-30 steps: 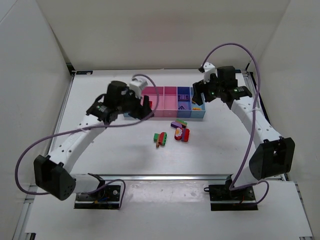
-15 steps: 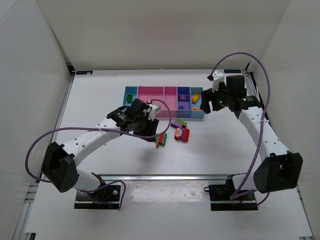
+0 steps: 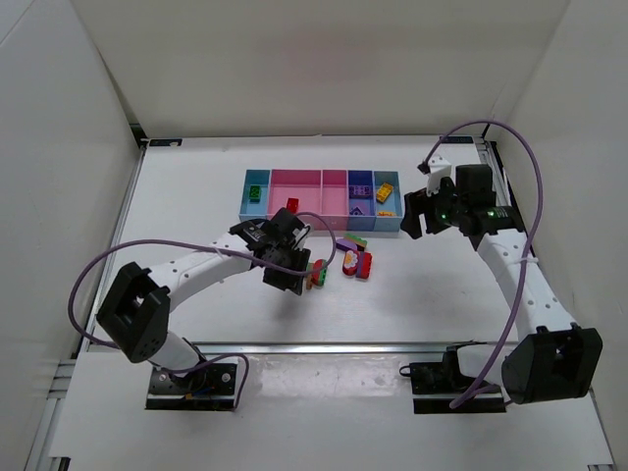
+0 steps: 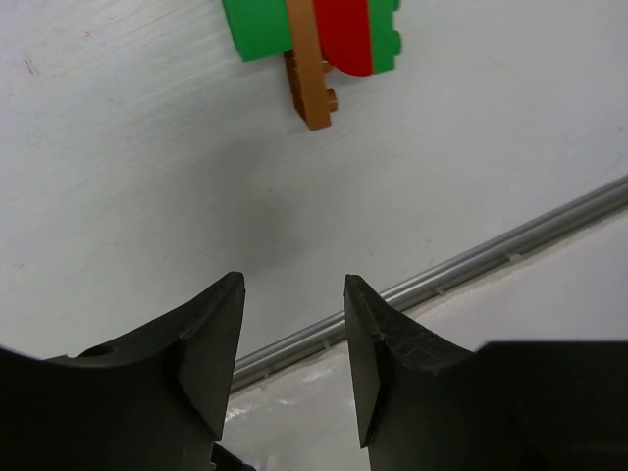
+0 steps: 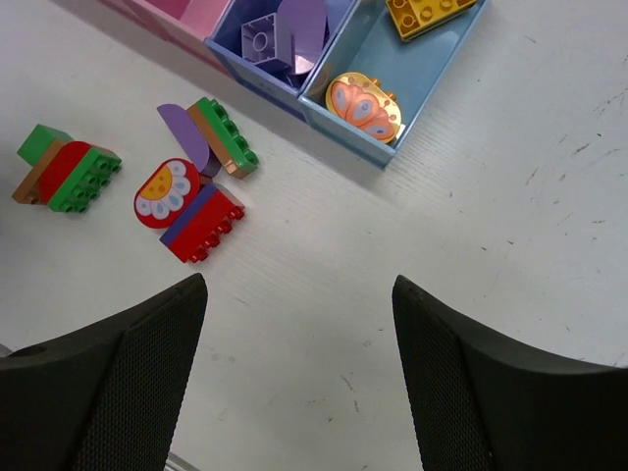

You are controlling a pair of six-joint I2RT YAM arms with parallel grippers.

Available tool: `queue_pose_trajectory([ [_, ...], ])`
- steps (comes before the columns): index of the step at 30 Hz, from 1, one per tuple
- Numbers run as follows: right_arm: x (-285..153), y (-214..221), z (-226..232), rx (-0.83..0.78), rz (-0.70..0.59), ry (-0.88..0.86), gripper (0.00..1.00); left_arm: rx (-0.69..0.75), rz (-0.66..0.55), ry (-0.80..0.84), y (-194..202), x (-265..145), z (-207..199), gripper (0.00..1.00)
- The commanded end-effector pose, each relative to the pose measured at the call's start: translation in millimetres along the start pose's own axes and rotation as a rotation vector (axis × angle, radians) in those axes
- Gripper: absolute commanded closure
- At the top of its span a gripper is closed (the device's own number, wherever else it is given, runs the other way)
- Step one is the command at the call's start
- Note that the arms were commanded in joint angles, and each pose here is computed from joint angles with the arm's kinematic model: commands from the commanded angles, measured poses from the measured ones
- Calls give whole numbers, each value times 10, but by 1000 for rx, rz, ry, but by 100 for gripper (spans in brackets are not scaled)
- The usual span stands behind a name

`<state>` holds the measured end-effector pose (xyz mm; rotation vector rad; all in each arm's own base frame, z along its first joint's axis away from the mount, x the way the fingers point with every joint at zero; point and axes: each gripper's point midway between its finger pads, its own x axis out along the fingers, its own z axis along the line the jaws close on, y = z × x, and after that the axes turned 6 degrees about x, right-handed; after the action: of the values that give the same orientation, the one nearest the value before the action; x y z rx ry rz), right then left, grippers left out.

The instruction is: Sort the legos into containers by color

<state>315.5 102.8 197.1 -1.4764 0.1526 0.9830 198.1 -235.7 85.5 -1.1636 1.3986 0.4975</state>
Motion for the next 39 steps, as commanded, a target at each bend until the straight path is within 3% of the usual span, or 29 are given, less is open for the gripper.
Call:
queue_pose_trajectory([
  [1, -52, -4, 64, 6, -24, -27, 21, -43, -33, -42, -122, 24, 35, 44],
  [10, -88, 87, 71, 18, -26, -32, 21, -21, -11, -33, -93, 114, -52, 44],
  [20, -110, 108, 89, 21, -31, -40, 21, 69, -9, -34, -345, 293, -95, 41],
  [39, -131, 168, 50, 41, -20, -41, 20, 45, 17, -103, -470, 633, -13, 45],
])
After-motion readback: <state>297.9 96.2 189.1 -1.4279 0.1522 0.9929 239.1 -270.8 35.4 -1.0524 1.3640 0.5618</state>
